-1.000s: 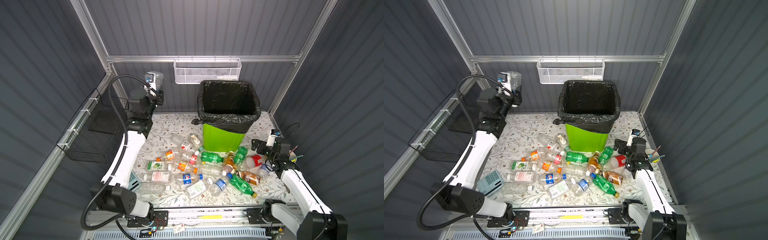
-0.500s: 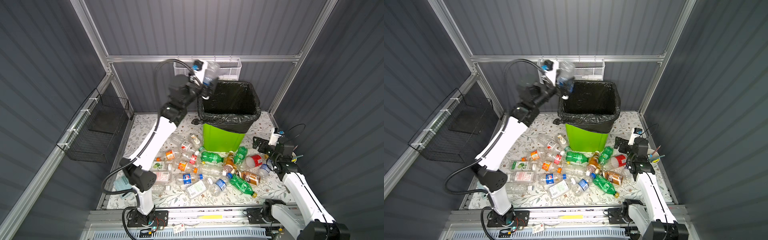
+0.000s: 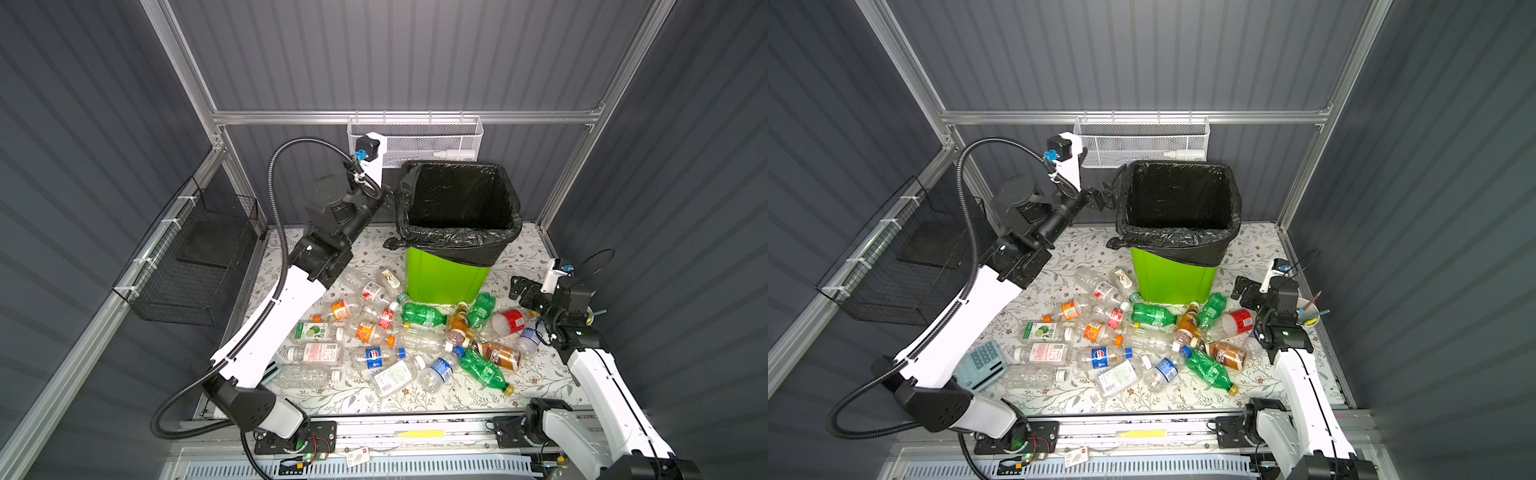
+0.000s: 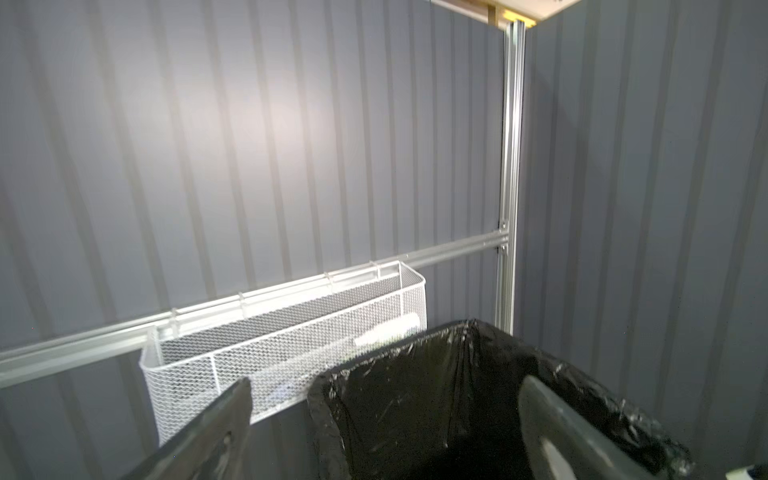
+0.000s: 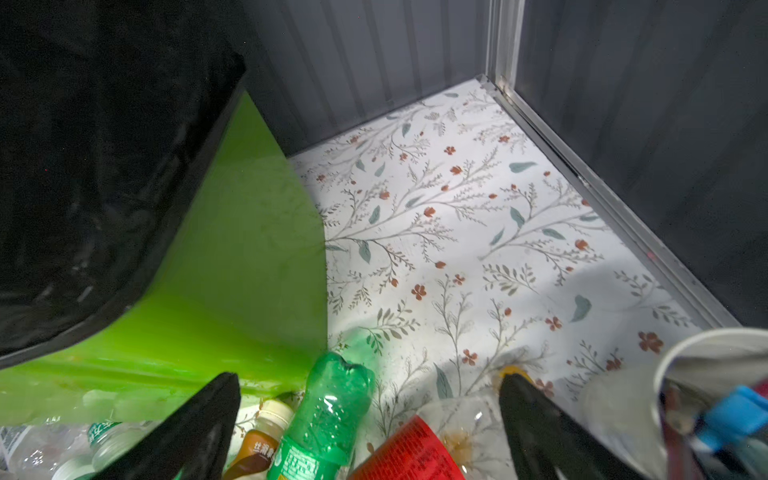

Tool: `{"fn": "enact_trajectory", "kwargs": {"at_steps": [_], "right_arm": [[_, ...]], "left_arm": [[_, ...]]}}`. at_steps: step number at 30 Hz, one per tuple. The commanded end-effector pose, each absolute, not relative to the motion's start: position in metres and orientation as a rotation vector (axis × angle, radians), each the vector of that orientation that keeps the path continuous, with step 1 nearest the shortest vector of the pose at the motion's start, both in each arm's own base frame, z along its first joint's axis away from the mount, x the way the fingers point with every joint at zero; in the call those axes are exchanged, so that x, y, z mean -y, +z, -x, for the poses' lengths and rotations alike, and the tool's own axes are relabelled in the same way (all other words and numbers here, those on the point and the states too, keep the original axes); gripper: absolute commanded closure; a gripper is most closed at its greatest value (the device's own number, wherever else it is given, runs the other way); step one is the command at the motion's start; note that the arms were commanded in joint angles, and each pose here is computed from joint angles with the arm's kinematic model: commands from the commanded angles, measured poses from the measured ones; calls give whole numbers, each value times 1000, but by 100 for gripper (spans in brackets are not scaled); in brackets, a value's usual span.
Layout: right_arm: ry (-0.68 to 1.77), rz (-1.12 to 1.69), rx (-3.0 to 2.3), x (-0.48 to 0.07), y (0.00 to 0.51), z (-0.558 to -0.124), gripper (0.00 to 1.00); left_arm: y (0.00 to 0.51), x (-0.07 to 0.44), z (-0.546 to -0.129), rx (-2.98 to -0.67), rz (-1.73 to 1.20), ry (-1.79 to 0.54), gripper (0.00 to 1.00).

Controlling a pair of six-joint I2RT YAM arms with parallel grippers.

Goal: Throw the plastic bottles in the bin
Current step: 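Lift the clear bottle with the left gripper and carry it over the bin, then release the clear bottle into the bin while the right gripper descends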

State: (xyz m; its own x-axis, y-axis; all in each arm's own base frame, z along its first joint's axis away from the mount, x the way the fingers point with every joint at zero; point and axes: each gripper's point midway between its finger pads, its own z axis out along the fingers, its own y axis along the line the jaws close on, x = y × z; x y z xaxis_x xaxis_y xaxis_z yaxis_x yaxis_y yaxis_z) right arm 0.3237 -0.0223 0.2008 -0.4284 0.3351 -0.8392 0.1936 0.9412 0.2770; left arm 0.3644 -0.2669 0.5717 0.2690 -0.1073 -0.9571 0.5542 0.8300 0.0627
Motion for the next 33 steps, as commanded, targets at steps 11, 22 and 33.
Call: {"fn": "enact_trajectory", "kwargs": {"at_steps": [11,22,33], "right_arm": [[190,-667,-2211,30,150,-289,1],[238,-877,-2328,32,110,-252,1],[140,-1043,-2382,49,80,-220,10]], "left_arm": [[471,211,-401,-1469,-240,-121,0],[385,158,-422,-1706,-113,-56,0],[350,156,-431,-1791,-129,-31,0]]}}
